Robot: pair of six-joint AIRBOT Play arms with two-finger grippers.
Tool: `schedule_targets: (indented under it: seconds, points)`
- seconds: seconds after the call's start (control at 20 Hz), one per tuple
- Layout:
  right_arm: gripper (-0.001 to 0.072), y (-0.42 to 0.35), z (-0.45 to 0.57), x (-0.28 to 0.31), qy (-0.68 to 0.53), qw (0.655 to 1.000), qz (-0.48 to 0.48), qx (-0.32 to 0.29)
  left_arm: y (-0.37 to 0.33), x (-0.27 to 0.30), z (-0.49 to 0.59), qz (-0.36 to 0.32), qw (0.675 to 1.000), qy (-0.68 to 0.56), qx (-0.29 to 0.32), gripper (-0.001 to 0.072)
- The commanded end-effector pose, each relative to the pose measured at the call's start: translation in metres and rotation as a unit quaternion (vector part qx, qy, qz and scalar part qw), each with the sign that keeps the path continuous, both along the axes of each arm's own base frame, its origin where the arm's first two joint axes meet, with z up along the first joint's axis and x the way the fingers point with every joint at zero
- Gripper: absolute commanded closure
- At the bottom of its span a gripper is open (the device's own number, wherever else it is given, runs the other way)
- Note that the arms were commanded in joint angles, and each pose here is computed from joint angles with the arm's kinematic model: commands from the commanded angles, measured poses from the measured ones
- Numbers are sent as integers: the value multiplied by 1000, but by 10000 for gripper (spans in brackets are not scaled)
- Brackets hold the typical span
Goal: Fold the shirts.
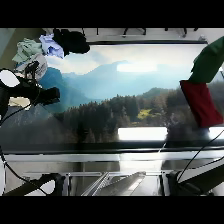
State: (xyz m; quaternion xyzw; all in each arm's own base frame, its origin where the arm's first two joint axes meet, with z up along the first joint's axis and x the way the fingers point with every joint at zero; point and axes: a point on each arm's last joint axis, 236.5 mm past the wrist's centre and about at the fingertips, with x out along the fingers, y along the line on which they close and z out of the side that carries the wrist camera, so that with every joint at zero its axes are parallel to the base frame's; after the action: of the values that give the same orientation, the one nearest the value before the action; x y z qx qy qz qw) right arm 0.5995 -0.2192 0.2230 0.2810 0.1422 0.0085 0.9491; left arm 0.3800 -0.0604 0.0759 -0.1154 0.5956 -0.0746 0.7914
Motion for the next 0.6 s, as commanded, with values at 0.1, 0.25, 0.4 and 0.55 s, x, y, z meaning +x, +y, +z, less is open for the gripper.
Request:
schedule_targets:
  seconds: [0.1, 0.25, 0.4, 0.55]
  points:
    - [686, -7, -42, -33, 78, 996, 42, 26, 0, 4, 2, 3, 1000, -9, 0, 694]
    - [685, -25, -77, -73, 182, 981, 17, 66, 1, 13, 5, 8, 1000, -29, 0, 694]
    - [685, -34, -117, -126, 313, 944, -14, 103, 3, 28, 11, 15, 998, -62, 0, 695]
    - [685, -40, -154, -186, 453, 882, -62, 113, 3, 34, 13, 4, 997, -79, 5, 694]
